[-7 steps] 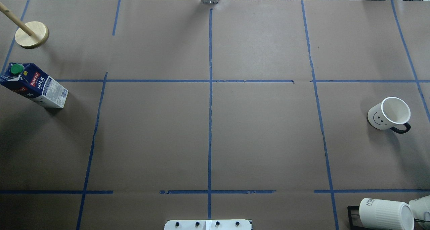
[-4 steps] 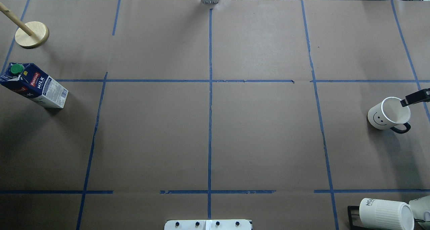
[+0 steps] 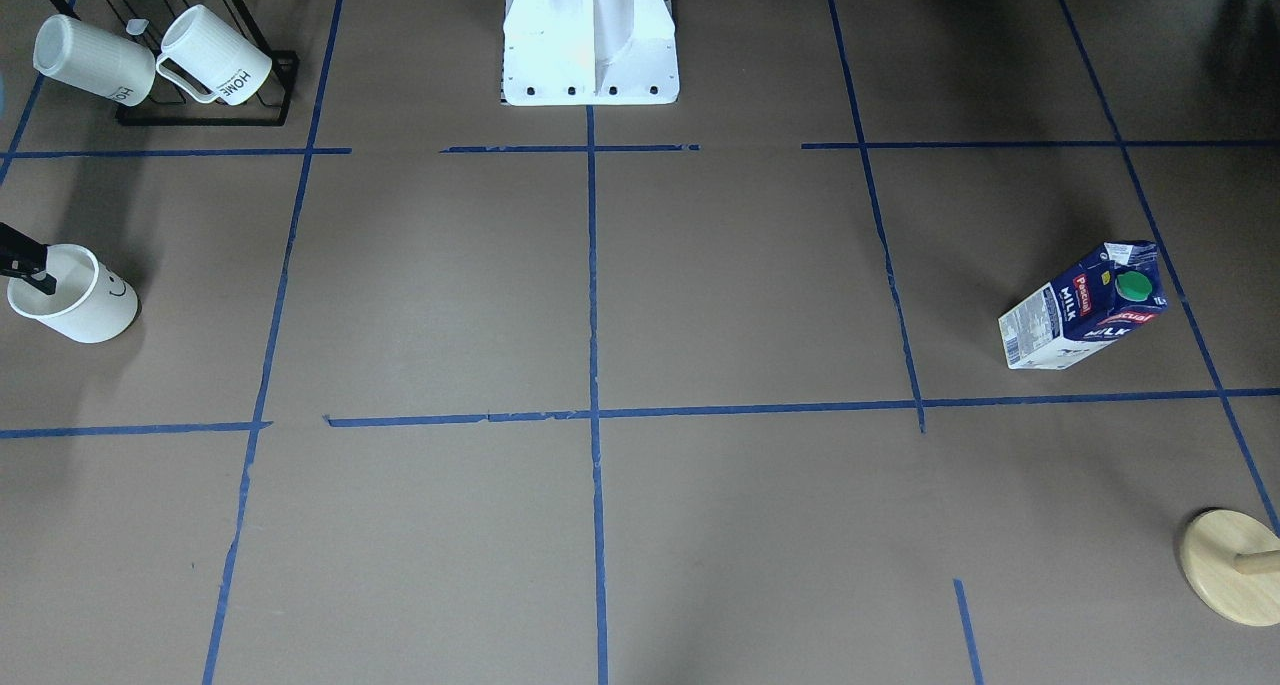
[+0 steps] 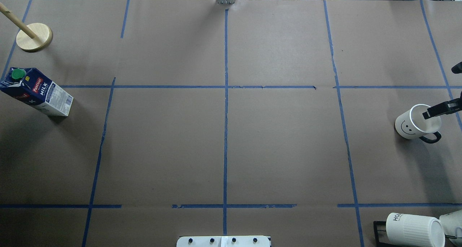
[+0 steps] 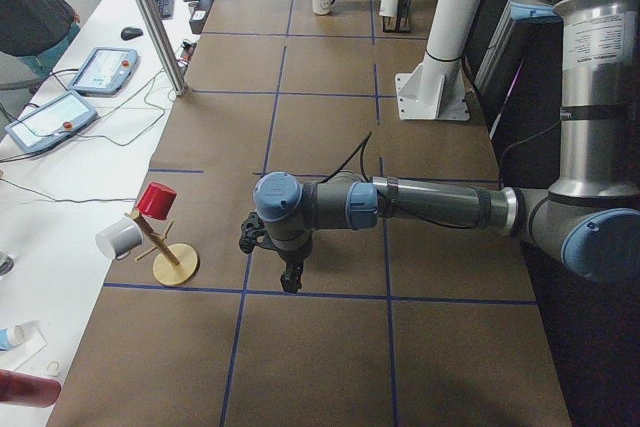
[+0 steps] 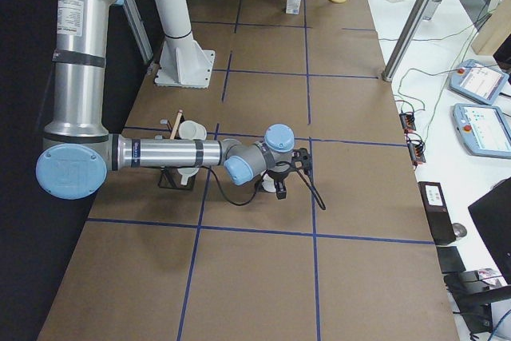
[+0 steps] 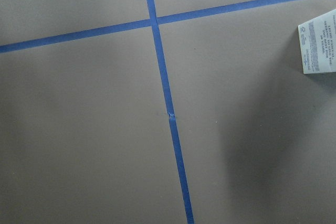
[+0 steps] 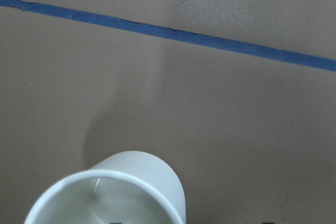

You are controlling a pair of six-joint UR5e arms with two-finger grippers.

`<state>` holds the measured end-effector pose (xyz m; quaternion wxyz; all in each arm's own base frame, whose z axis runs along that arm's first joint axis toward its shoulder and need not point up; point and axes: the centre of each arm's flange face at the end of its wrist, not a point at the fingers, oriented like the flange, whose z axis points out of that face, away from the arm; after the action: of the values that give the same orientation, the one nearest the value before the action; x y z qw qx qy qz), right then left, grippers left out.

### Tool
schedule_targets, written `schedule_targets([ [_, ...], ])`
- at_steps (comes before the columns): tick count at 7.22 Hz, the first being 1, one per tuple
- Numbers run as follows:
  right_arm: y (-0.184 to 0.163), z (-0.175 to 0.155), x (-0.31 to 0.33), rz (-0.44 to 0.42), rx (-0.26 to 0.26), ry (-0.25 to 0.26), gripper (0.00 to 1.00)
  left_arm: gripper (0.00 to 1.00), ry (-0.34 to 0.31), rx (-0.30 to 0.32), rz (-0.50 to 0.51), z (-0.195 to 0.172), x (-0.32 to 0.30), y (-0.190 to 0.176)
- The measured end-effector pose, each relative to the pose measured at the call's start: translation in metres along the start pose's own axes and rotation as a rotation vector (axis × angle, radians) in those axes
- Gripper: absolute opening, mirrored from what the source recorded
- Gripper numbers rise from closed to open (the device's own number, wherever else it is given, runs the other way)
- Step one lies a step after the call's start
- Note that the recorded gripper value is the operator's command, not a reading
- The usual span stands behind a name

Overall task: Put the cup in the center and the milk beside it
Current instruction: 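Lower the right gripper onto the white mug and grasp its rim, then carry the white mug with the right gripper to the table's center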

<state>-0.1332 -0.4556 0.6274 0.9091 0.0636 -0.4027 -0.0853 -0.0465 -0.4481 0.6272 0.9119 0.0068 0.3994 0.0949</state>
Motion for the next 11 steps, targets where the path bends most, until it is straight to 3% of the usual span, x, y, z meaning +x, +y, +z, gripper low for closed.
schedule_targets([
  [7,-0.005,-0.002,-0.021,0.024,-0.001,-0.023,0.08,1.00,0.000,-0.001,-0.002,-0.001,0.001,0.000],
  [9,-0.039,-0.016,-0.063,0.127,0.028,-0.061,0.08,1.00,0.000,-0.002,-0.002,0.000,0.001,0.000],
  [11,-0.088,-0.010,-0.155,0.221,0.030,-0.122,0.08,1.00,0.001,-0.001,-0.001,0.000,0.001,0.000],
])
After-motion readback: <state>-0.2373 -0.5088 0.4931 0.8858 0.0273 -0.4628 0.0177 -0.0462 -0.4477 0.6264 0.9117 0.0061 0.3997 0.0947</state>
